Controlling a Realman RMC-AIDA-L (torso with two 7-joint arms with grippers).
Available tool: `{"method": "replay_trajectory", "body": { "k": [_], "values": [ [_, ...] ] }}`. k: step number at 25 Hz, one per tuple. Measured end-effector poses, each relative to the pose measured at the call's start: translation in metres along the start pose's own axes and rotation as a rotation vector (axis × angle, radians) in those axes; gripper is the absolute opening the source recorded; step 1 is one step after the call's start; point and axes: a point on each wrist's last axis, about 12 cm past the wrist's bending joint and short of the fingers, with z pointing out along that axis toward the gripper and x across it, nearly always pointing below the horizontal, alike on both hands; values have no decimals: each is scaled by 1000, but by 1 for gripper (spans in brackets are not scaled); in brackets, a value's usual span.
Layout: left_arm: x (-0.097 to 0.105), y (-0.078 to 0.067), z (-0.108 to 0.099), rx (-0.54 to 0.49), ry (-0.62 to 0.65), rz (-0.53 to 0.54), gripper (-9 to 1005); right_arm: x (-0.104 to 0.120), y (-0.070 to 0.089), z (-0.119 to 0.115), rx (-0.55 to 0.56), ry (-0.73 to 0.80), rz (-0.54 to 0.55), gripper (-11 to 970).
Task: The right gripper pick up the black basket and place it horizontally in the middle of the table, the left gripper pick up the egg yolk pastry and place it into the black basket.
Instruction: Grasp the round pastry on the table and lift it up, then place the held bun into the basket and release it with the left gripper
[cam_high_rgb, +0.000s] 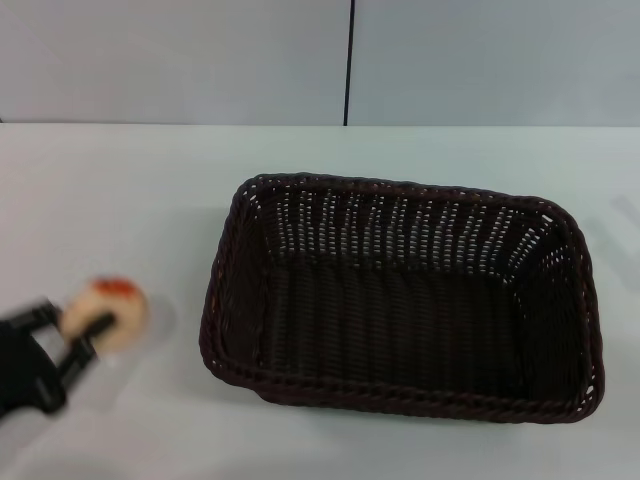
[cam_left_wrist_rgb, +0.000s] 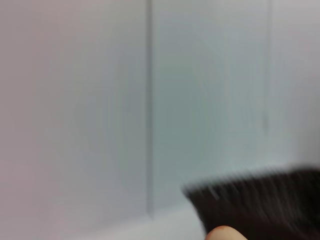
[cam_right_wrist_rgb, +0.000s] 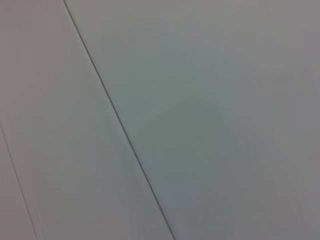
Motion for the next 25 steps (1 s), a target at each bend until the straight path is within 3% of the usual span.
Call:
{"method": "replay_trajectory", "body": {
  "k": [5,9,15,18,25],
  "values": [
    [-24,22,11,-96,-168,53,265,-1,3,-5,-8,-18,-1,691],
    [-36,25,38,-8,-235,56,199,1,7,-7,-15,-38,-12,691],
    [-37,3,88,263,-231,-14,174,7,11,-10,4,-114,-44,691],
    [-34,-8,103,345,-206,-39,162,11,11,-7,10,-129,-49,692],
    [-26,-14,115,279,-184,-85,181,7,9,-3,5,-142,-68,690]
  ]
}}
